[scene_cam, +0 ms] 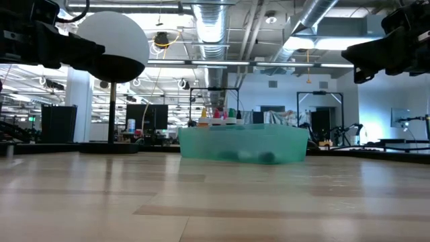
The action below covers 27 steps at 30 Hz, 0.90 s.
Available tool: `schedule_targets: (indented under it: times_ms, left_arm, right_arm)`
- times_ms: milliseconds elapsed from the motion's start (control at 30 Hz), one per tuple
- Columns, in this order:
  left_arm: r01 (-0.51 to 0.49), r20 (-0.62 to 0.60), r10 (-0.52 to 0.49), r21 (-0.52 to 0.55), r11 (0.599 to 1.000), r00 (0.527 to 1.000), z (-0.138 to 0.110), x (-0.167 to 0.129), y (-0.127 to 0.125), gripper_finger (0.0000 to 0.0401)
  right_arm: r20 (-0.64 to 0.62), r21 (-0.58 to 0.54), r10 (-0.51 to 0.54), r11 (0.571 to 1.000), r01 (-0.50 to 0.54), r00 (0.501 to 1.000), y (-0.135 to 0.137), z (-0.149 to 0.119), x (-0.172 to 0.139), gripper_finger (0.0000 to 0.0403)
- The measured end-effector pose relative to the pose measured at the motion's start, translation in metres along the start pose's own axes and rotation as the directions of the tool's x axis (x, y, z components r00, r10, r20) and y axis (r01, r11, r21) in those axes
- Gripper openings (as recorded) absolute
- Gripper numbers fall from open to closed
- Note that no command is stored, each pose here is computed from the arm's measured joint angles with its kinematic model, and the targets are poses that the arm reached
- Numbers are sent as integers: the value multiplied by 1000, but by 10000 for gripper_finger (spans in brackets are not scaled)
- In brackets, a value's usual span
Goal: Pick & Place food coloring
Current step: Return to Home Position
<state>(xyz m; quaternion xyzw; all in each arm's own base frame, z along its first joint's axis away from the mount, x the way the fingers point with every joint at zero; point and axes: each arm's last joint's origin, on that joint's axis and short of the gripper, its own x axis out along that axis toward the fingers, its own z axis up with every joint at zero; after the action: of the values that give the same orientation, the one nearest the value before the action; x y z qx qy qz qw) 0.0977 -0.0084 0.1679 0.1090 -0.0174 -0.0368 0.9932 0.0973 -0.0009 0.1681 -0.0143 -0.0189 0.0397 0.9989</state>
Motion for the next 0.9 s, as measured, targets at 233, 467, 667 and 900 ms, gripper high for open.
schedule_targets:
  times_ms: [233, 467, 667, 900]
  left_arm:
    - [0, 0, 0, -1, 1000, 1000, 0, 0, 0, 107]
    - [1, 0, -1, 2, 1000, 1000, 0, 0, 0, 107]
    - [1, -1, -1, 6, 1000, 1000, 0, 0, 0, 107]
    - [1, -1, -1, 7, 1000, 1000, 0, 0, 0, 107]
  right_arm:
    - [0, 0, 0, 1000, 0, 1000, 0, 0, 0, 54]
    - [0, 0, 0, 1000, 0, 1000, 0, 0, 0, 54]
    - [0, 0, 0, 1000, 0, 1000, 0, 0, 0, 54]
    - [0, 0, -1, 1000, 1, 1000, 0, 0, 0, 54]
